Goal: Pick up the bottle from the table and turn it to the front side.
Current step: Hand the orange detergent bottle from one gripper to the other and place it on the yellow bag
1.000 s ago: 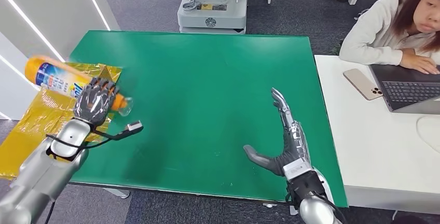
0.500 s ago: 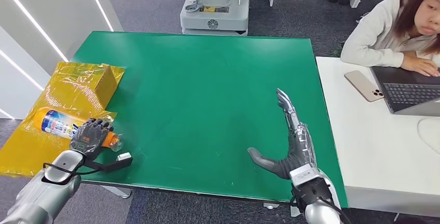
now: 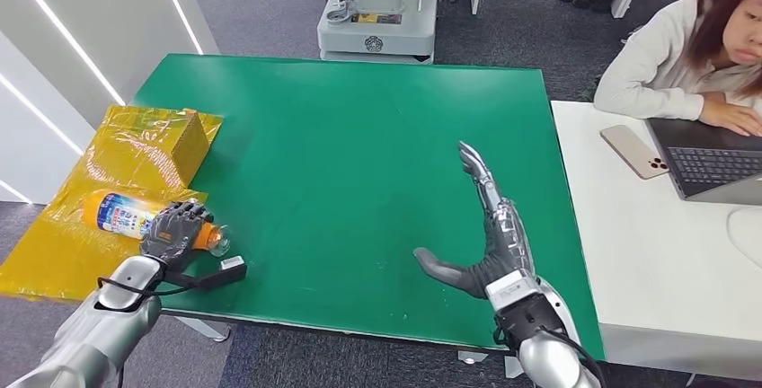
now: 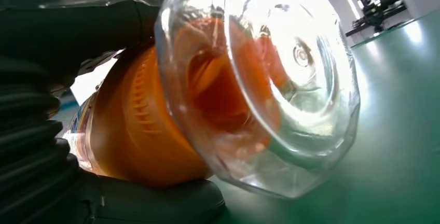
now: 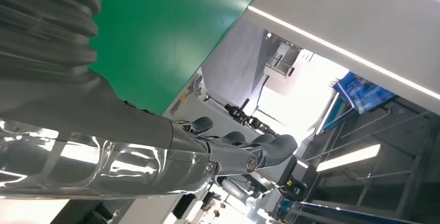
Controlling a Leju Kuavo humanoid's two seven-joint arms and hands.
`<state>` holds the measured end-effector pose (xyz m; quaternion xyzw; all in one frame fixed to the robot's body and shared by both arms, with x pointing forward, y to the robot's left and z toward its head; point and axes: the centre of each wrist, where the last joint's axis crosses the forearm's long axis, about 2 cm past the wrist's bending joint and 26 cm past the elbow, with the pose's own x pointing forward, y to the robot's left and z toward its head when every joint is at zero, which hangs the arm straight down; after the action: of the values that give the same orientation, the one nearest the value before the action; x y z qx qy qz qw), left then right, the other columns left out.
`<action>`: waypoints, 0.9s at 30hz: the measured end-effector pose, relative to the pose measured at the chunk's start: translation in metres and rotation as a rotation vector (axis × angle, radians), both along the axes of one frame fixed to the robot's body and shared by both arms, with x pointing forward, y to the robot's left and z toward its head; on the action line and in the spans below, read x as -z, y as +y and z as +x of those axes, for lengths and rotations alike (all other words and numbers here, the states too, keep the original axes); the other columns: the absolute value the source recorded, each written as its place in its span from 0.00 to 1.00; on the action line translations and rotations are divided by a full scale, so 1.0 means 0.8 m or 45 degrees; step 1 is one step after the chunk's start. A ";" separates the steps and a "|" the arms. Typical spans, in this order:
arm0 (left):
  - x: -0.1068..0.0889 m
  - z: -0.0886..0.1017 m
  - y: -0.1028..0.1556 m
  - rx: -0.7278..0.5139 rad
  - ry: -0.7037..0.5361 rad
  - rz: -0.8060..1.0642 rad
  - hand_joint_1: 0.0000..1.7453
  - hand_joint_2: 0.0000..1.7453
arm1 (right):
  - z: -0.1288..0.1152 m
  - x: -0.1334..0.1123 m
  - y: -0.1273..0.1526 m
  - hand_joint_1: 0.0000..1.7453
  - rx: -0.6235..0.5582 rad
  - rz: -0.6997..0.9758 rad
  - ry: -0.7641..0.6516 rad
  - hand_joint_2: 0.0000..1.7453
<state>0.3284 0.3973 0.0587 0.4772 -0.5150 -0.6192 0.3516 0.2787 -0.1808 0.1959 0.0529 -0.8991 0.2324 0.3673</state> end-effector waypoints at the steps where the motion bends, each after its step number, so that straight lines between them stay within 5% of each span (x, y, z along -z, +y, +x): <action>1: -0.001 0.003 -0.005 0.014 -0.003 -0.029 1.00 1.00 | 0.001 -0.001 0.001 0.00 -0.004 -0.004 0.000 1.00; 10: -0.021 0.039 -0.059 0.100 0.012 -0.325 1.00 1.00 | 0.002 -0.001 0.012 0.00 -0.030 -0.023 0.008 1.00; 11: -0.024 0.042 -0.062 0.099 0.012 -0.355 0.92 1.00 | 0.003 -0.001 0.014 0.00 -0.035 -0.026 0.010 1.00; 14: -0.031 0.052 -0.066 0.089 0.019 -0.431 0.17 1.00 | 0.003 -0.002 0.018 0.00 -0.049 -0.030 0.019 1.00; 15: -0.033 0.055 -0.068 0.079 0.029 -0.454 0.00 1.00 | 0.003 -0.002 0.020 0.00 -0.051 -0.031 0.020 1.00; 27: -0.019 0.054 -0.068 -0.136 0.103 -0.492 0.00 1.00 | 0.005 0.007 0.025 0.00 -0.074 -0.056 0.052 1.00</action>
<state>0.3715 0.3428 0.0740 0.4022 -0.5836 -0.5082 0.4893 0.2824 -0.1607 0.1903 0.0755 -0.8842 0.2614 0.3798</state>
